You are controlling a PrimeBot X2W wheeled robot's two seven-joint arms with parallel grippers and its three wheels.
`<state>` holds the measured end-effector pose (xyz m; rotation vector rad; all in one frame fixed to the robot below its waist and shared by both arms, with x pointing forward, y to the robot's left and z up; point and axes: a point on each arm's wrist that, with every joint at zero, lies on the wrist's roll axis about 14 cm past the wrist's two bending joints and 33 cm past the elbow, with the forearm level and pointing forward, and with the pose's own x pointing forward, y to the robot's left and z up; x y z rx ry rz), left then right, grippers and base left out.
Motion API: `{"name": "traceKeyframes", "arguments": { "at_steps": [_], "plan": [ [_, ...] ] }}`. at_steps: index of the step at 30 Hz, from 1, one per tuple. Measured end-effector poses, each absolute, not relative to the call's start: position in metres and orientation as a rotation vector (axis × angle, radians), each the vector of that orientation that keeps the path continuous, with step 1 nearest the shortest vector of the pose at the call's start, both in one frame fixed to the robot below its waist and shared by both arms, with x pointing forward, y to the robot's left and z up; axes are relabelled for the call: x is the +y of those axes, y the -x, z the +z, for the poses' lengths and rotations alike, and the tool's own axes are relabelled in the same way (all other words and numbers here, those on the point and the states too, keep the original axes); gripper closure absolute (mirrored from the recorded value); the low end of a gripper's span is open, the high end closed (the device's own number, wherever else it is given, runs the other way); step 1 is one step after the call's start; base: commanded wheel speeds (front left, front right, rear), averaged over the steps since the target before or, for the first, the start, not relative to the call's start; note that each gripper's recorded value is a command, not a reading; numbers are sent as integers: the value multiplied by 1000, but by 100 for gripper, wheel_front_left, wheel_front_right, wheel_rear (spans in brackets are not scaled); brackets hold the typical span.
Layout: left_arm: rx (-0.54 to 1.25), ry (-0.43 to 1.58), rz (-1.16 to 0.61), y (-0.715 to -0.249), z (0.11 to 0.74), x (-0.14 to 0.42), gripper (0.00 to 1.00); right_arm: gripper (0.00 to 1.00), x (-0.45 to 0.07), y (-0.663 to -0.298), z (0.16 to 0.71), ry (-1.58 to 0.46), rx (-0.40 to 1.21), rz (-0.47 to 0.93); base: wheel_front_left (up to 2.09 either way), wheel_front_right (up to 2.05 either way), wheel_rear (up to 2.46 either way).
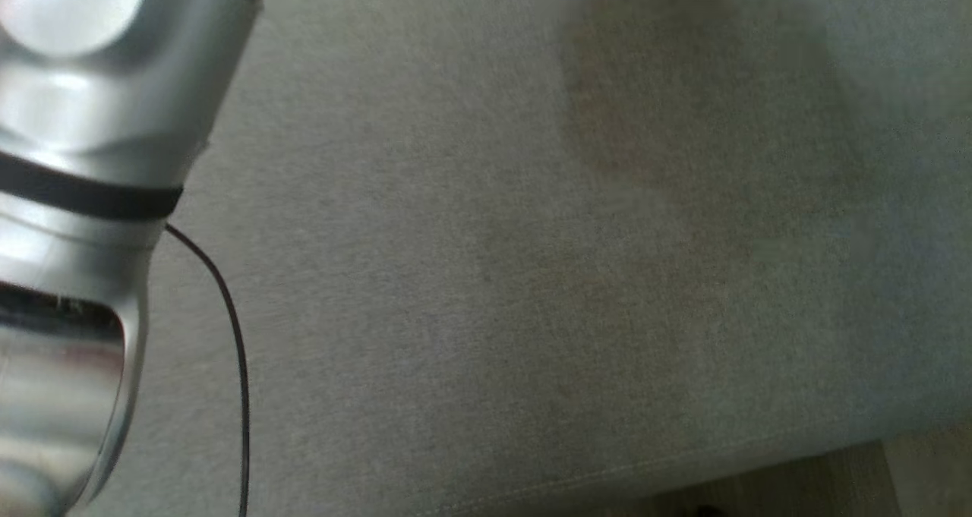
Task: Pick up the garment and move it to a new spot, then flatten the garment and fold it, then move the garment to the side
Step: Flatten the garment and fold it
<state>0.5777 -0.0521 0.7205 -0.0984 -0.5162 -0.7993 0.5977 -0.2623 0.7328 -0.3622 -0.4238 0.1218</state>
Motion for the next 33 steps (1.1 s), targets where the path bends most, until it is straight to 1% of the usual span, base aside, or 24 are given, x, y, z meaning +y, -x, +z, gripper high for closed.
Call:
{"name": "traceKeyframes", "arguments": {
  "at_steps": [4, 6, 8, 10, 12, 15, 23, 28, 33],
  "plan": [
    [-422, 139, -797, -594, 676, -59, 100, 100, -274, -603, 704, 392, -368, 111, 0, 0, 0],
    [-328, 139, -799, -592, 634, -60, 100, 100, -274, -601, 673, 395, -307, 130, 0, 0, 0],
    [-210, 122, -805, -580, 582, -58, 100, 100, -266, -593, 626, 358, -219, 167, 0, 0, 0],
    [-100, 100, -806, -562, 534, -48, 100, 100, -256, -575, 570, 294, -103, 206, 0, 0, 0],
    [-19, 95, -794, -542, 499, -34, 100, 100, -253, -548, 520, 242, 10, 220, 0, 0, 0],
    [43, 102, -788, -505, 472, -20, 100, 100, -256, -510, 481, 169, 106, 209, 0, 0, 0],
    [149, 94, -776, -395, 438, -3, 100, 100, -260, -421, 468, 44, 183, 160, 0, 0, 0],
    [149, 95, -713, -358, 443, 13, 100, 100, -245, -368, 475, -13, 230, 168, 0, 0, 0],
    [156, 111, -667, -325, 446, 27, 100, 100, -237, -328, 488, -31, 263, 166, 0, 0, 0]
  ]
}}
